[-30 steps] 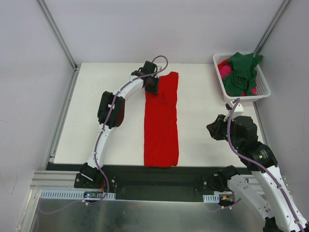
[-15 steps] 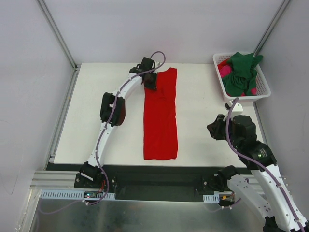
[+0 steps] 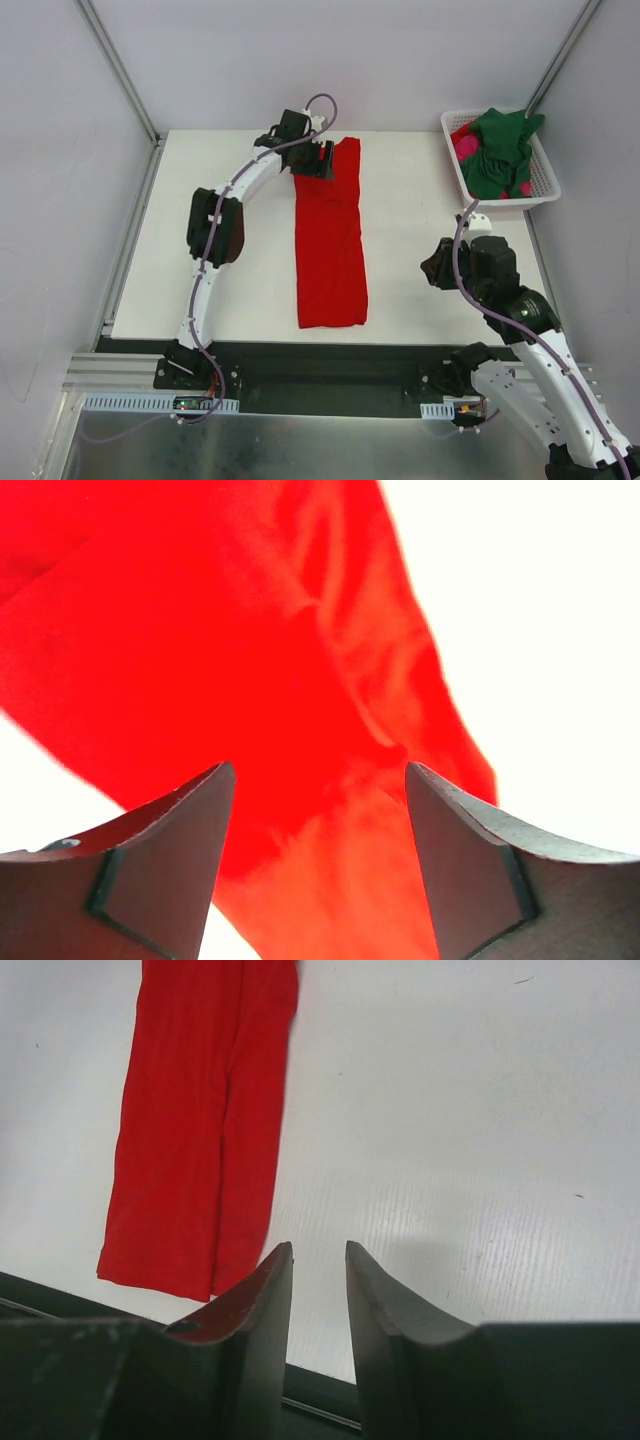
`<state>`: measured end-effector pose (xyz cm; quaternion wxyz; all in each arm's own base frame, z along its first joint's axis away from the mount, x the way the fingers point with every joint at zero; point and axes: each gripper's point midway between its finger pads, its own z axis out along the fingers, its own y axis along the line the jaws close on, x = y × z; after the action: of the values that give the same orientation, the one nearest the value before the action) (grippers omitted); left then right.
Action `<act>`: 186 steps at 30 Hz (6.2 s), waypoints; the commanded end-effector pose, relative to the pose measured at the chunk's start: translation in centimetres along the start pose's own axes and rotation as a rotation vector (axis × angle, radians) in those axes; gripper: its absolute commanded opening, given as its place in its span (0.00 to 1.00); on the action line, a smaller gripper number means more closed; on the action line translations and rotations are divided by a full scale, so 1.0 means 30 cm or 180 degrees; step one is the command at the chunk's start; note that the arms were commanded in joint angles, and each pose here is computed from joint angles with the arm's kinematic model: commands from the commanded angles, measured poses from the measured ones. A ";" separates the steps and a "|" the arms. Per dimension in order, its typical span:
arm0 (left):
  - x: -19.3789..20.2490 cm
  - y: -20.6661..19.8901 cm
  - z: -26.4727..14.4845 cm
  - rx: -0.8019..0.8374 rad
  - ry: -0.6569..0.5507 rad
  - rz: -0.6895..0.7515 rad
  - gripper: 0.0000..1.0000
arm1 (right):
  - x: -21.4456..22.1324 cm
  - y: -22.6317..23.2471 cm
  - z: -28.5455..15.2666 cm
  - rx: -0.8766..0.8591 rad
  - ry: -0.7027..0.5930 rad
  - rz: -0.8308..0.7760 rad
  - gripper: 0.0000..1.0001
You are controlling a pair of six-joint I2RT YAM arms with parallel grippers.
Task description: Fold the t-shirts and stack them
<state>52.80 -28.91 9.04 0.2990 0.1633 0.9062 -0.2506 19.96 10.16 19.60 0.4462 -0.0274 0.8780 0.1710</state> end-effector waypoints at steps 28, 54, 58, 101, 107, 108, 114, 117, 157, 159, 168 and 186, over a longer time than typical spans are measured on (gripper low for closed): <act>1.048 -0.306 -0.637 0.0357 -0.0289 -0.0995 0.72 | 0.468 0.270 0.210 -0.1085 0.1453 0.0418 0.74; 1.150 -0.343 -0.527 0.0384 -0.0060 -0.1166 0.71 | 0.591 0.322 0.315 -0.0908 0.1785 0.0495 0.74; 1.161 -0.354 -0.516 0.0393 -0.0005 -0.1137 0.66 | 0.603 0.326 0.317 -0.0898 0.1834 0.0481 0.68; 0.999 -0.448 -0.610 0.0615 -0.0279 -0.0952 0.00 | 0.524 0.444 0.259 -0.1203 0.1837 0.0099 0.01; 0.892 -0.487 -0.665 0.0661 -0.0496 -0.0837 0.00 | 0.431 0.476 0.244 -0.1229 0.1639 0.0031 0.01; 0.882 -0.489 -0.668 0.0655 -0.0514 -0.0829 0.00 | 0.420 0.473 0.238 -0.1211 0.1618 0.0009 0.01; 0.831 -0.455 -0.691 0.0420 -0.0658 -0.0672 0.00 | 0.313 0.455 0.232 -0.0985 0.1316 -0.0061 0.01; 0.804 -0.428 -0.697 0.0319 -0.0746 -0.0673 0.00 | 0.269 0.451 0.231 -0.0905 0.1198 -0.0108 0.01; 0.197 -0.222 -0.472 0.0118 -0.1346 -0.0366 0.00 | -0.234 0.351 0.686 -0.0601 0.0700 -0.0182 0.02; 0.171 -0.199 -0.472 0.0101 -0.1374 -0.0384 0.00 | -0.257 0.356 0.703 -0.0656 0.0691 -0.0169 0.01; 0.123 -0.102 -0.403 0.0050 -0.1318 -0.0449 0.00 | -0.283 0.331 0.830 -0.0750 0.0777 -0.0092 0.01; 0.069 0.019 -0.304 0.0050 -0.1250 -0.0542 0.00 | -0.322 0.265 1.011 -0.0835 0.0803 0.0080 0.01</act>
<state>45.18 -22.99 11.98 0.4160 0.0222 0.8590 -0.2977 45.65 26.30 11.15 0.2931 -0.0849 0.9130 0.2706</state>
